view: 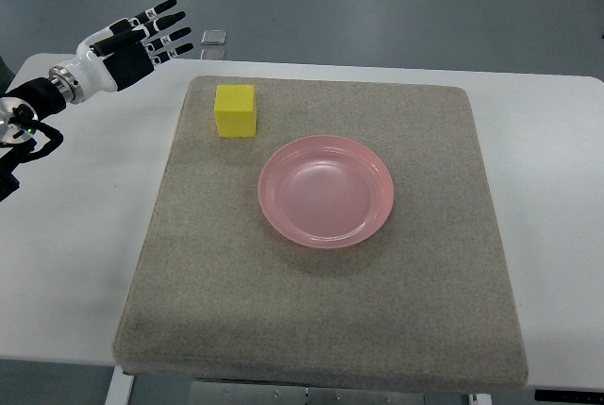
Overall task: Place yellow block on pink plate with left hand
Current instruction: 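Reach the left hand toward the yellow cube beside the plate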
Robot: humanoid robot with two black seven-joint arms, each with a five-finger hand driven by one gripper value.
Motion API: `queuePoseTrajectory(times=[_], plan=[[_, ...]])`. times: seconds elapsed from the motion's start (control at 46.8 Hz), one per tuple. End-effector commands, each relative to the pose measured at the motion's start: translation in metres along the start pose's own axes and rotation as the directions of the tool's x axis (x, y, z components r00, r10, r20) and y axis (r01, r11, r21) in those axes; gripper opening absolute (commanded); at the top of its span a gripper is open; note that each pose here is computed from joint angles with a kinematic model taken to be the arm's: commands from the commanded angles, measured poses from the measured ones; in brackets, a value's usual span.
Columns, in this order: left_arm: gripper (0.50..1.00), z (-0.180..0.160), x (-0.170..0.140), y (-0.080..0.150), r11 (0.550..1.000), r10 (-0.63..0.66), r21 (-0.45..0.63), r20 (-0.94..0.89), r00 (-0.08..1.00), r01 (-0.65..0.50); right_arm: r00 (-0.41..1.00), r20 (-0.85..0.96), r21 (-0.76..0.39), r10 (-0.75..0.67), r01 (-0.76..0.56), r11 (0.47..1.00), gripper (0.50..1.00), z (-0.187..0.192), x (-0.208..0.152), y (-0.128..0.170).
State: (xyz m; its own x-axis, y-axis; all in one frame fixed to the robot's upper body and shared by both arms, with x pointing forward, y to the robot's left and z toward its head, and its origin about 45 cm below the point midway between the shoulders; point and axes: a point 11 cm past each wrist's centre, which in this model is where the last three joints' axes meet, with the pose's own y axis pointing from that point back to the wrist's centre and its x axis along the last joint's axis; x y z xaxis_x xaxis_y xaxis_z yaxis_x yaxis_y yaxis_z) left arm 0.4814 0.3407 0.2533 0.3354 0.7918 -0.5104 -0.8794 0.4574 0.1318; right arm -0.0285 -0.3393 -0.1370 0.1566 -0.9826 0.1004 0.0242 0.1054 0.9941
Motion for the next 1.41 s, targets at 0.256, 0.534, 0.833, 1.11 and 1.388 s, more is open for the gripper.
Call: queuePoseTrajectory(times=[0.256, 0.534, 0.833, 1.11, 1.388], plan=[[0.994, -0.012, -0.009, -0.009, 1.000, -0.023, 0.005, -0.022, 1.000, 0.023, 1.000, 0.000, 0.000, 0.000, 0.000, 1.000, 0.924, 0.000, 0.000, 0.000], [0.994, -0.009, -0.002, -0.004, 1.000, -0.003, 0.014, 0.003, 1.000, 0.003, 1.000, 0.000, 0.000, 0.000, 0.000, 1.000, 0.924, 0.000, 0.000, 0.000], [0.994, 0.006, -0.015, -0.012, 0.981, -0.062, 0.191, 0.407, 0.911, -0.019, 1.000, 0.000, 0.000, 0.000, 0.000, 1.000, 0.924, 0.000, 0.000, 0.000], [0.994, 0.030, -0.044, -0.028, 0.954, -0.193, 0.294, 0.740, 0.645, -0.052, 1.000, 0.000, 0.000, 0.000, 0.000, 1.000, 0.924, 0.000, 0.000, 0.000], [0.992, 0.013, -0.071, -0.041, 0.915, -0.343, 0.389, 0.891, 0.297, -0.108, 1.000, 0.000, 0.000, 0.000, 0.000, 1.000, 0.924, 0.000, 0.000, 0.000]])
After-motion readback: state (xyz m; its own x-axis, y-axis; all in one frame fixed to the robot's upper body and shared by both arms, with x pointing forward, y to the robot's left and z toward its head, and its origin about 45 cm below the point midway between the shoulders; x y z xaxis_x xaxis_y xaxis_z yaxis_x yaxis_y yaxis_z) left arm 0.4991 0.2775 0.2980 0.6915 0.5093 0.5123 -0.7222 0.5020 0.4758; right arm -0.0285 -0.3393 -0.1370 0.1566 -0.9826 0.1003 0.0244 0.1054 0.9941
